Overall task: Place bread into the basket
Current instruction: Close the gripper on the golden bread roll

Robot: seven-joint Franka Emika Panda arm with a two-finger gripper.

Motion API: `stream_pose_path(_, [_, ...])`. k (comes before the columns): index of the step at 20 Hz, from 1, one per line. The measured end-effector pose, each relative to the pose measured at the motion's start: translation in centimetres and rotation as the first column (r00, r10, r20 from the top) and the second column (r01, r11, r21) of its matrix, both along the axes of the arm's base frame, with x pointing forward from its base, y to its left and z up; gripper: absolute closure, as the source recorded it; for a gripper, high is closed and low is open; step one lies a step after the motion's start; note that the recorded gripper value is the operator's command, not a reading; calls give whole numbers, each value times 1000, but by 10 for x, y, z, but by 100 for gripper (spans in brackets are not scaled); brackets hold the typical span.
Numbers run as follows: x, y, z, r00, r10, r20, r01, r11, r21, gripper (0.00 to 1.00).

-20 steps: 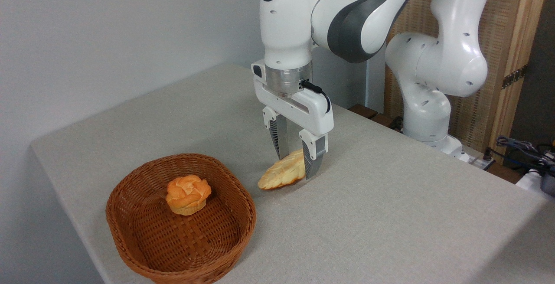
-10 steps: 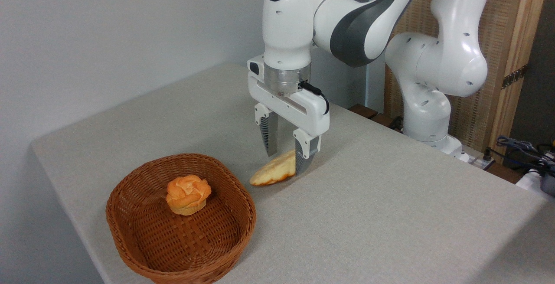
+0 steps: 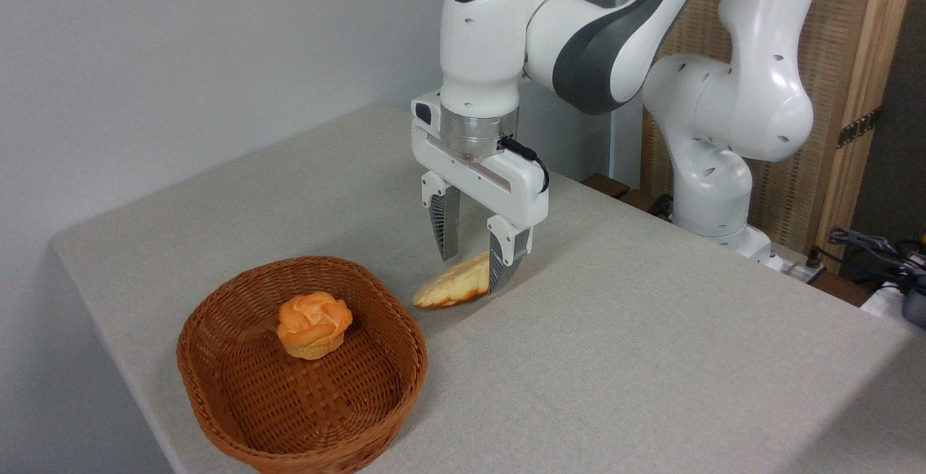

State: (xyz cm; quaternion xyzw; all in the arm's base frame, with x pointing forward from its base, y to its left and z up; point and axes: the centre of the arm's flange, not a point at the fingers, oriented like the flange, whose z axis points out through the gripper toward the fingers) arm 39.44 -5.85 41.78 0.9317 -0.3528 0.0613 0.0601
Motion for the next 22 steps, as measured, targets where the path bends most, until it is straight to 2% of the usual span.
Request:
stream_pose_path(2, [-1,-3,-2,1000,-21,-1,21,1000,7,1])
stream_pose_path(6, [-6,-4,-9,997,-71,-11,72,995,66,1])
stream_pose_path(8, [-7,-4,-12,997,-81,-15,82,994,77,1])
stream_pose_path(9, [-7,-4,-12,996,-87,-16,88,993,80,3])
stream_pose_path(12, [-7,-4,-13,995,-99,-16,100,992,82,37])
stream_pose_path(13, [-7,-4,-13,995,-101,-16,102,991,83,45])
stream_pose_path(14, [-7,-4,-13,995,-103,-16,104,991,83,49])
stream_pose_path(22, [-8,-4,-13,994,-105,-17,106,991,85,51])
